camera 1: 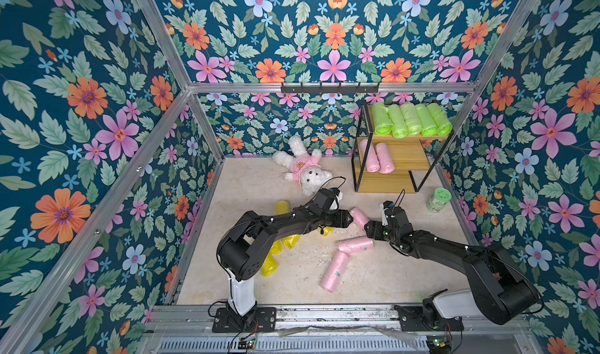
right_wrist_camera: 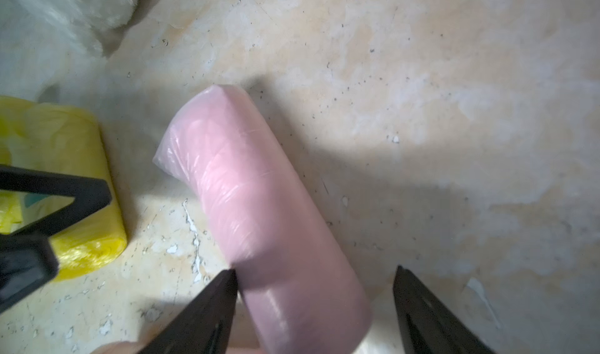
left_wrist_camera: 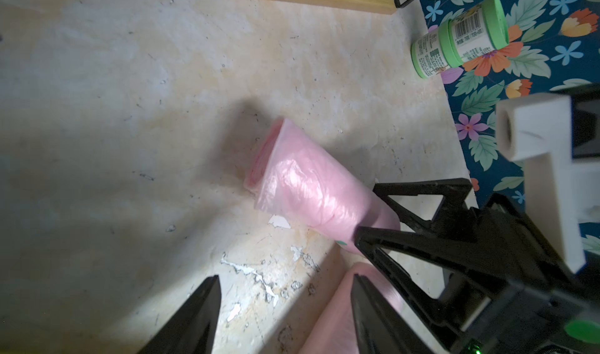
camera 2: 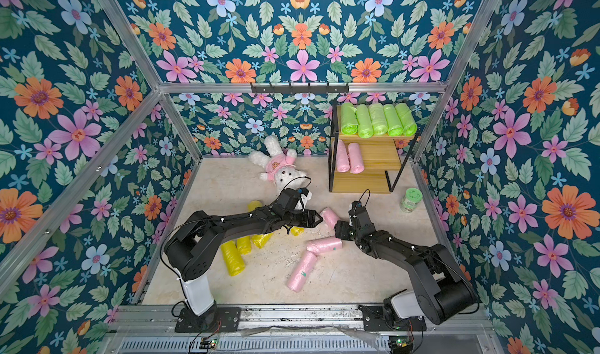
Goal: Sort the rolls of trash bags by color and place them on the shelf
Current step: Pick up the roll of trash bags from the center of the board.
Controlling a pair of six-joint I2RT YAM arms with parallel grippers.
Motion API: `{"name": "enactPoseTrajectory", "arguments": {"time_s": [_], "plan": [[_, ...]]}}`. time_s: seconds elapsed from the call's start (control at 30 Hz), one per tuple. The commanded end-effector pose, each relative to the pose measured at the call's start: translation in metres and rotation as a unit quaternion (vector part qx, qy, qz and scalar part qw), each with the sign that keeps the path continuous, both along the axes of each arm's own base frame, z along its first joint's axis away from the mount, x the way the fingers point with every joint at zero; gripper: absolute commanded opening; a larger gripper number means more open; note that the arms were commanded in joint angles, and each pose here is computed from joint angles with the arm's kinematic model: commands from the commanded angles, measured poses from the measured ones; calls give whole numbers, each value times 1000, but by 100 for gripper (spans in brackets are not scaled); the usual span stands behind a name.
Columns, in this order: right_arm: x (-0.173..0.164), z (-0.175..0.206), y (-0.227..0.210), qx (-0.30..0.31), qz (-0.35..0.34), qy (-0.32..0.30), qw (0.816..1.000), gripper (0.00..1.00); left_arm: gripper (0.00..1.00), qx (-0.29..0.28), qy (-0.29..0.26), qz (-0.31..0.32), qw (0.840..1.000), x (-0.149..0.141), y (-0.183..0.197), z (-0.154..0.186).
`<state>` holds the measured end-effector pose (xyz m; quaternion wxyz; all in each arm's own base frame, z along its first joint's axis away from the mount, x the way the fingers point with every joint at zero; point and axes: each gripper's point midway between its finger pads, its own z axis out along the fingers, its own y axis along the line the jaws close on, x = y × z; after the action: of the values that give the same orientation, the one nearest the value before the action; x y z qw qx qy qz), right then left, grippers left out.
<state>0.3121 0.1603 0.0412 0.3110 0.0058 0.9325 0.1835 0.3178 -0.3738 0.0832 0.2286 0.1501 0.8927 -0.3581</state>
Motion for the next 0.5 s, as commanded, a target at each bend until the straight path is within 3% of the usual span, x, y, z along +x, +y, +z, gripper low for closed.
{"name": "enactPoseTrajectory", "arguments": {"time_s": [0.0, 0.23, 0.47], "plan": [[-1, -6, 5, -3, 21, 11, 1000, 80, 69, -1, -22, 5, 1000, 6, 3, 7], [7, -11, 18, 0, 44, 14, 999, 77, 69, -3, -34, 27, 999, 12, 19, 15], [12, -13, 25, -3, 65, 13, 998, 61, 69, -4, -36, 36, 999, 16, 28, 20]]}}
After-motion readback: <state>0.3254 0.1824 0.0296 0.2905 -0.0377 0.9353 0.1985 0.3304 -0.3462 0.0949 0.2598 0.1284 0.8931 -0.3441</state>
